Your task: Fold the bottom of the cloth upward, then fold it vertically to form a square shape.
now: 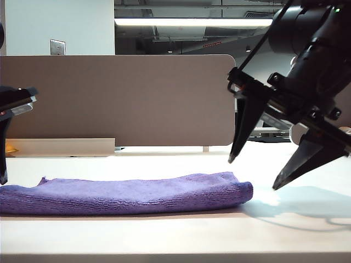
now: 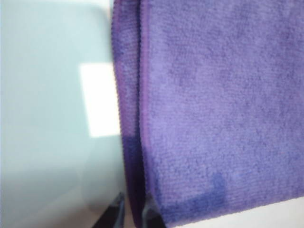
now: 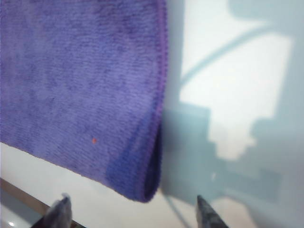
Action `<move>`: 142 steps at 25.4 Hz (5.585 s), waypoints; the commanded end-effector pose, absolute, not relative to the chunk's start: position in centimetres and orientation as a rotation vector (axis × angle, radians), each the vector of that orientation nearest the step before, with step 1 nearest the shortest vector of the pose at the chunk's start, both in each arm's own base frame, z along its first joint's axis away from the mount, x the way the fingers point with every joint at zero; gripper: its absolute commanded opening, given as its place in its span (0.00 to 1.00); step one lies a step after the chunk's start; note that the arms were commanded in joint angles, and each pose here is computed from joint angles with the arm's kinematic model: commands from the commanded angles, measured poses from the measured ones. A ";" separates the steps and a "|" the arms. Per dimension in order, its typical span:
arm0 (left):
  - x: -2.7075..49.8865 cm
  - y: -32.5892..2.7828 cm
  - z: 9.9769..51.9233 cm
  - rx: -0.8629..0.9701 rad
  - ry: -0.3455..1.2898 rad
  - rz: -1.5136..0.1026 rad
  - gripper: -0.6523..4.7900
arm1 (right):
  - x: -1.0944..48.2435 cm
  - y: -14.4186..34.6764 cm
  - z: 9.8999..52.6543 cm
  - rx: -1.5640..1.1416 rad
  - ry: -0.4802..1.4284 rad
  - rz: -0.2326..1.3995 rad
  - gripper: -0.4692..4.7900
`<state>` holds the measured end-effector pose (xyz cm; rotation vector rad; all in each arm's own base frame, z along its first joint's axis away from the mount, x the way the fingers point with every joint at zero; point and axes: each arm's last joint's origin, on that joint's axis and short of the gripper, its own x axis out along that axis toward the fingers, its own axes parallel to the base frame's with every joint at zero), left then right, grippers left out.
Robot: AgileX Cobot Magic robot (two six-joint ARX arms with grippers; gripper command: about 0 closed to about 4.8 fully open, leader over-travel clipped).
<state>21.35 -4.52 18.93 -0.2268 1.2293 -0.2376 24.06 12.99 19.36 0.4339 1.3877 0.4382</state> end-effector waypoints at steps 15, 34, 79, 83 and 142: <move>21.2 -4.5 19.0 -0.232 1.239 -0.242 0.23 | 25.6 14.3 16.7 0.494 1.435 0.525 0.48; 21.4 -4.7 19.2 -0.265 1.216 -0.289 0.23 | 27.1 17.5 19.9 0.479 1.346 0.693 0.12; 13.6 -2.9 28.8 -0.253 0.659 -0.248 0.11 | 28.3 35.5 19.9 0.481 1.305 1.109 0.26; 13.5 -2.9 28.7 -0.252 0.669 -0.247 0.11 | 28.5 35.8 20.1 0.498 1.280 1.166 0.32; 21.6 -4.5 20.3 -0.202 1.145 -0.270 0.39 | 26.3 28.9 25.3 0.012 1.241 0.933 0.13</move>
